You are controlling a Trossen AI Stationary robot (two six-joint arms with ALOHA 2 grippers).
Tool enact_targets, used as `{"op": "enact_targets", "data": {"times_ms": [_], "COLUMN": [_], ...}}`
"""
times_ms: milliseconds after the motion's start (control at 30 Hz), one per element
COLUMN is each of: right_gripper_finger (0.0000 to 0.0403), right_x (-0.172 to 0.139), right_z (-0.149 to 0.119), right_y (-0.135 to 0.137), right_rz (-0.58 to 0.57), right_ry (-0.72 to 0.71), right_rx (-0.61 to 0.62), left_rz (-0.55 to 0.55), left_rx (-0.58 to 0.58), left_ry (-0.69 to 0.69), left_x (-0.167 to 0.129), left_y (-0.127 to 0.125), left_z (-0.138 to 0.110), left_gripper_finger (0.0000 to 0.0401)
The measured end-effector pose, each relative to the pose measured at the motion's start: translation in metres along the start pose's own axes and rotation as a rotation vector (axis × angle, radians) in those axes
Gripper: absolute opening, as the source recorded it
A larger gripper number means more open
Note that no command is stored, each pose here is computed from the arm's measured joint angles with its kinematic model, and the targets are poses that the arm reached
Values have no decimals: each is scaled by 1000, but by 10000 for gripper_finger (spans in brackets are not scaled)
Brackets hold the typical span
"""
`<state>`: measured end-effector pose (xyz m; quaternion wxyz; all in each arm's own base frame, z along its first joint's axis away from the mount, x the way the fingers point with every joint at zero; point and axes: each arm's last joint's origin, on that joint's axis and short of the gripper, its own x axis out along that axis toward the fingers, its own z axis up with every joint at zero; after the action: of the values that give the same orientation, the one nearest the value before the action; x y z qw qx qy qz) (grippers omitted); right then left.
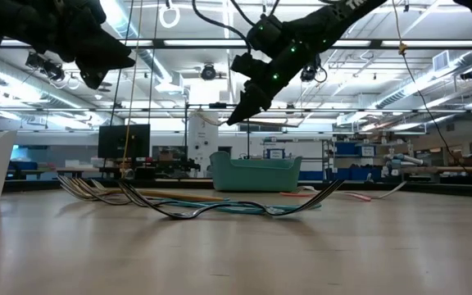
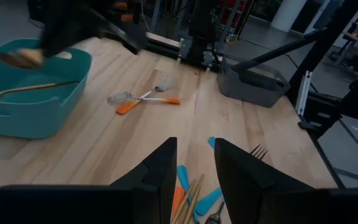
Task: Sort silverware by color (type)
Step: Put the gold fork into the blue bin
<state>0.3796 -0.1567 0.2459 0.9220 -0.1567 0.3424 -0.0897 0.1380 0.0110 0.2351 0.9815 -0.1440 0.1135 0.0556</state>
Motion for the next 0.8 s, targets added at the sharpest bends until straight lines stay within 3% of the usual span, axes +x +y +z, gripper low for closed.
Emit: {"op": "enact_targets", "data": {"times_ms": [500, 800], "right_gripper_finger": [23, 23], "right_x": [-3, 8], "right_z": [-3, -49], "right_y": [-38, -40], "right_rz": [-36, -105], "right_ry": [-230, -230], "right_rx": [94, 193], "left_rz": [26, 27], "left_rx": [21, 24], "left_ry": [-4, -1], "left_x": [0, 0], "left_y": [-3, -3], "left_z": [-1, -1], "left_gripper_finger": [116, 116]}}
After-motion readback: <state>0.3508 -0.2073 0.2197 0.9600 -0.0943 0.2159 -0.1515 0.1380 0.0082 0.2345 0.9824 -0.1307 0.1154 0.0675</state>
